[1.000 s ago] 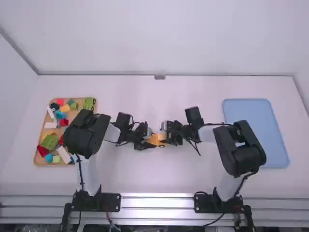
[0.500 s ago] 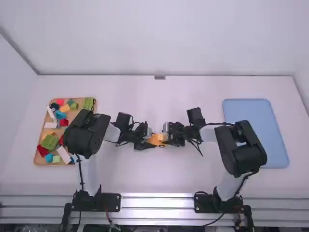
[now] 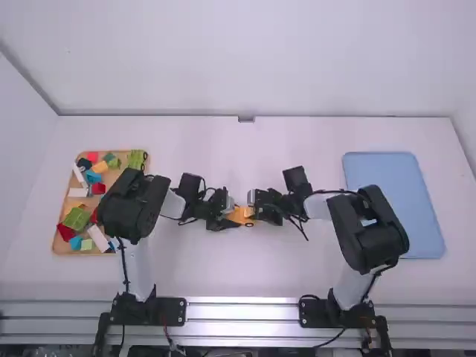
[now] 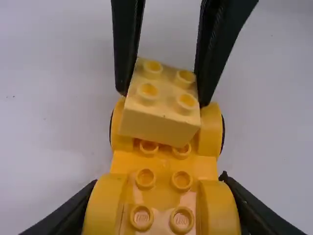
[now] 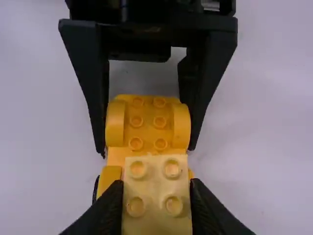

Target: Assemble lego blocks to make yellow taxi

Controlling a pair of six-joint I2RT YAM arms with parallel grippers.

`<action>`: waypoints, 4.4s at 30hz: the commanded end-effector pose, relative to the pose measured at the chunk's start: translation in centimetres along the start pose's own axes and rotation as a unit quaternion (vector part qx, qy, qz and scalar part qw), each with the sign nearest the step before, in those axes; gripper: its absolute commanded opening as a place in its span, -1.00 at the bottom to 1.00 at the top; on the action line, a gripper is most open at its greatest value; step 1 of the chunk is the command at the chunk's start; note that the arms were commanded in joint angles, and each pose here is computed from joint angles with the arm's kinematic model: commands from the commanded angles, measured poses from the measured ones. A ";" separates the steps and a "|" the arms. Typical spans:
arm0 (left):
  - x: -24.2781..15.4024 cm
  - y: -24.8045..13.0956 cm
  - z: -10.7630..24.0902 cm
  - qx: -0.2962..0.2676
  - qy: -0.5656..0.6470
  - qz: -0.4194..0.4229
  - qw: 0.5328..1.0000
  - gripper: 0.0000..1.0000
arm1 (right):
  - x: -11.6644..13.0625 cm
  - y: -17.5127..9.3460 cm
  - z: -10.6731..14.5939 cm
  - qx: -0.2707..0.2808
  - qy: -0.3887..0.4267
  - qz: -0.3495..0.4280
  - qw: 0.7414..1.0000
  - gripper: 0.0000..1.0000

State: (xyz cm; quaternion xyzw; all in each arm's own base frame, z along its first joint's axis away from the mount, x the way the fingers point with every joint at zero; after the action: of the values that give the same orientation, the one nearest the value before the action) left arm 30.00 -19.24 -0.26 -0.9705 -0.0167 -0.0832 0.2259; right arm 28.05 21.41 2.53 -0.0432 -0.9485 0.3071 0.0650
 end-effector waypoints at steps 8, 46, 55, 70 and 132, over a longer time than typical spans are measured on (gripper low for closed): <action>-0.8 0.3 1.1 0.018 -0.024 0.008 1.000 -0.33 | 0.2 -0.2 -1.2 -0.012 0.016 -0.029 0.999 -0.35; -0.9 0.2 1.2 0.017 0.003 0.008 1.000 -0.46 | -0.2 -0.9 -1.0 -0.021 0.040 -0.025 0.999 -1.00; -1.0 0.2 1.2 0.018 0.003 0.008 1.000 -0.49 | 1.4 1.5 1.5 0.100 0.088 0.008 0.991 -1.00; -1.0 0.3 1.2 0.018 0.002 0.008 1.000 -0.56 | 2.2 -0.5 5.0 0.138 0.150 0.004 0.979 -1.00; 4.9 -28.0 -11.6 0.086 -0.353 -0.531 0.766 0.98 | -5.3 -6.3 -18.7 -0.246 -0.017 0.043 0.968 0.97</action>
State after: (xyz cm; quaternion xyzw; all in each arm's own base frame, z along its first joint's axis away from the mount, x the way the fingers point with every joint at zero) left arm 31.53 -0.31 20.94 -0.7773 -0.5630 0.1489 0.2380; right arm 35.54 25.88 18.36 -0.0955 -0.9915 0.0878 0.0027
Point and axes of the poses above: each hand's point on the last joint's axis, 136 mm out from that joint toward the fingers, its own y axis out along the fingers, its own x axis along the line the jaws close on, z = x × y, the point moved 3 cm from there along -y, back along the fingers, and after that the axes turned 13 degrees about y, right-handed, at the moved point
